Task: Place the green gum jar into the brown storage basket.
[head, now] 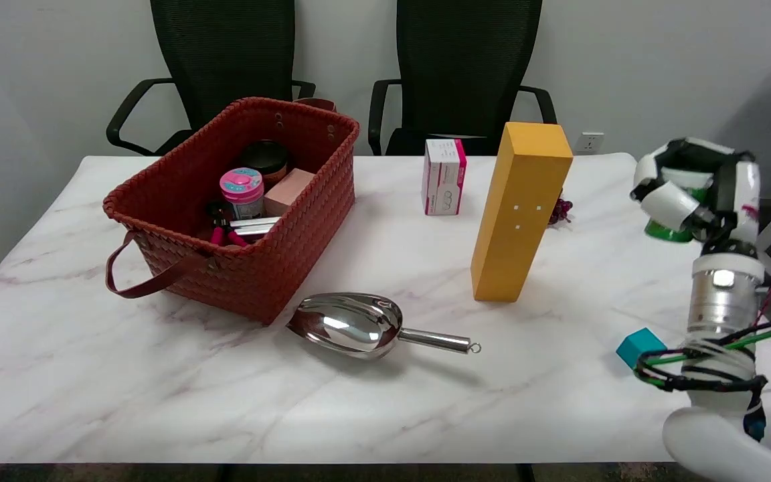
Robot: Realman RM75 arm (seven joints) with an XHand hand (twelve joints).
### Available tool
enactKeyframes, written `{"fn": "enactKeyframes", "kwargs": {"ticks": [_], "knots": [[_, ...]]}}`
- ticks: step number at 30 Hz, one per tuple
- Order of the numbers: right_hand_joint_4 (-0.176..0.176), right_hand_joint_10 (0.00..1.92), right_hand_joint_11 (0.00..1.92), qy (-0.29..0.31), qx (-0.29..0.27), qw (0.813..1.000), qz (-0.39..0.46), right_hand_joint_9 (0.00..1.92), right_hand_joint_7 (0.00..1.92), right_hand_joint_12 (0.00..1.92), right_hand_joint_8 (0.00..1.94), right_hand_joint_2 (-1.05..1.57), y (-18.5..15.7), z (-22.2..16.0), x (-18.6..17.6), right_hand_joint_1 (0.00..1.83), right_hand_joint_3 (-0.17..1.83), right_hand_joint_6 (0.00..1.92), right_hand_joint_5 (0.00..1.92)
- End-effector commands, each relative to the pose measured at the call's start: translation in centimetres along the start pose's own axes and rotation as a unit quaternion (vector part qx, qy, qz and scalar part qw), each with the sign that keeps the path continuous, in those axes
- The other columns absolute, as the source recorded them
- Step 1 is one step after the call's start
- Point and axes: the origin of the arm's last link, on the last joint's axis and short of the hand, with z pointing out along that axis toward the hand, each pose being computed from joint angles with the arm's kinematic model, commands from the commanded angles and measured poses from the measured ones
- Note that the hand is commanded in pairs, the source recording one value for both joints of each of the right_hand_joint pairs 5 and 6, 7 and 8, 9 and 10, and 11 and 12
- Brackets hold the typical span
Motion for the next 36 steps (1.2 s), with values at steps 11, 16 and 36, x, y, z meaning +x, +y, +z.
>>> {"fn": "enactKeyframes", "kwargs": {"ticks": [11, 16, 36], "knots": [[0.0, 1.57, 1.57, -0.043, 0.168, 0.984, 0.05, 1.57, 1.57, 1.57, 1.57, 1.57, -10.5, 9.3, -2.3, 1.19, 1.4, 1.26, 1.26], [0.0, 1.58, 1.55, -0.06, 0.198, 0.976, 0.063, 1.58, 1.58, 1.55, 1.58, 1.57, -13.2, 10.3, -3.9, 1.18, 1.37, 1.27, 1.27], [0.0, 1.58, 1.54, -0.128, 0.245, 0.956, 0.103, 1.58, 1.59, 1.54, 1.59, 1.57, -21.0, 12.3, -15.6, 1.19, 1.35, 1.3, 1.3]]}}
